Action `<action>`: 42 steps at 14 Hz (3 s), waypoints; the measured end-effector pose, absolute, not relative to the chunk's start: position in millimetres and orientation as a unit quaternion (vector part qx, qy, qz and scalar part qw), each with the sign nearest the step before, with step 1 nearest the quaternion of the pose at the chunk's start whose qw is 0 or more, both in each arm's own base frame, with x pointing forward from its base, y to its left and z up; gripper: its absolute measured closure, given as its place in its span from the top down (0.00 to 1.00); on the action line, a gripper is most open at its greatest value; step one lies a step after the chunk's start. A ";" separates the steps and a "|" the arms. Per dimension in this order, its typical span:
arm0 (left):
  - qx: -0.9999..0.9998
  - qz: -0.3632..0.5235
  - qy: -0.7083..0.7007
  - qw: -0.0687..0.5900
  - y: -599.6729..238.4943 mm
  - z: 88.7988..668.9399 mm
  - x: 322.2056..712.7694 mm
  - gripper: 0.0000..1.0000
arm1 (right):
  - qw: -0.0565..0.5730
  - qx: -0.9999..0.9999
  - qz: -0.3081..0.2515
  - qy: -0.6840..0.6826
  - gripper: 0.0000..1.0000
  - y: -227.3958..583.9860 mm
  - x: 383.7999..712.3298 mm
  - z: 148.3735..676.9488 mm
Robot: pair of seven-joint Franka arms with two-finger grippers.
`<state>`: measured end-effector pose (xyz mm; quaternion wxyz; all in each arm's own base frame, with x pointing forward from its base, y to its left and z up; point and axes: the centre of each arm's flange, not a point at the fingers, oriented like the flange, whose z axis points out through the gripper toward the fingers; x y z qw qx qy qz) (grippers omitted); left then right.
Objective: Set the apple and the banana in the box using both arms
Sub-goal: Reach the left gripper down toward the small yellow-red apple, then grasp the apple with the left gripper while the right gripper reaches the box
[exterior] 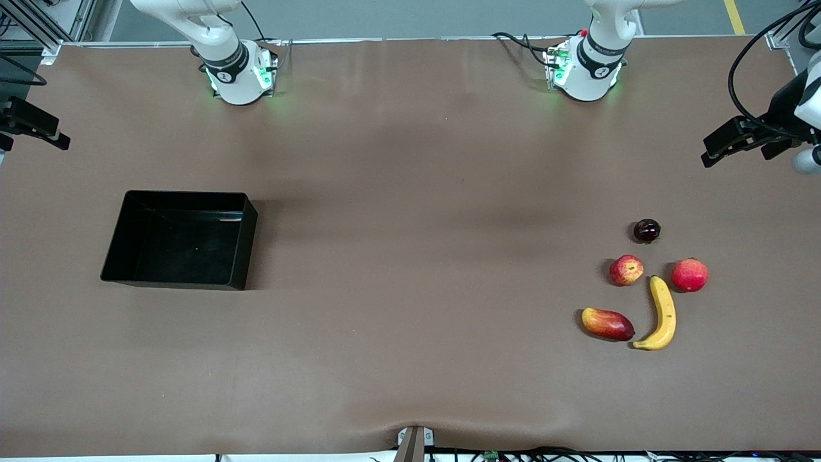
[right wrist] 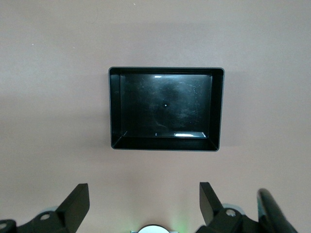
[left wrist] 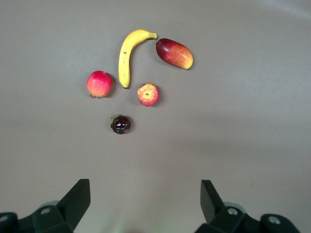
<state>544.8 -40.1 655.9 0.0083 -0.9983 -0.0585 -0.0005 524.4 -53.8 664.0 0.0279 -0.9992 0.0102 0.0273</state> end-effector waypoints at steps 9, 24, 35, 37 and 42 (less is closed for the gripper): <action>-0.998 0.024 -0.056 0.008 -41.6 619.9 564.6 1.00 | 0.027 -0.999 0.027 0.011 1.00 -54.1 527.0 661.7; -0.984 0.019 -0.178 -0.014 5.6 307.8 641.9 1.00 | 0.011 -0.995 0.093 0.043 1.00 -106.3 586.9 545.4; -0.979 0.015 -0.204 -0.022 12.5 200.3 621.5 1.00 | 0.009 -0.994 0.105 -0.035 1.00 -190.0 634.8 316.1; -0.978 0.023 -0.204 -0.021 12.0 194.0 616.6 0.94 | 0.013 -0.994 0.108 -0.028 1.00 -214.6 612.1 278.6; -0.979 0.025 -0.203 -0.022 10.0 192.8 615.0 0.70 | 0.027 -0.991 0.131 -0.025 0.59 -215.1 583.8 237.2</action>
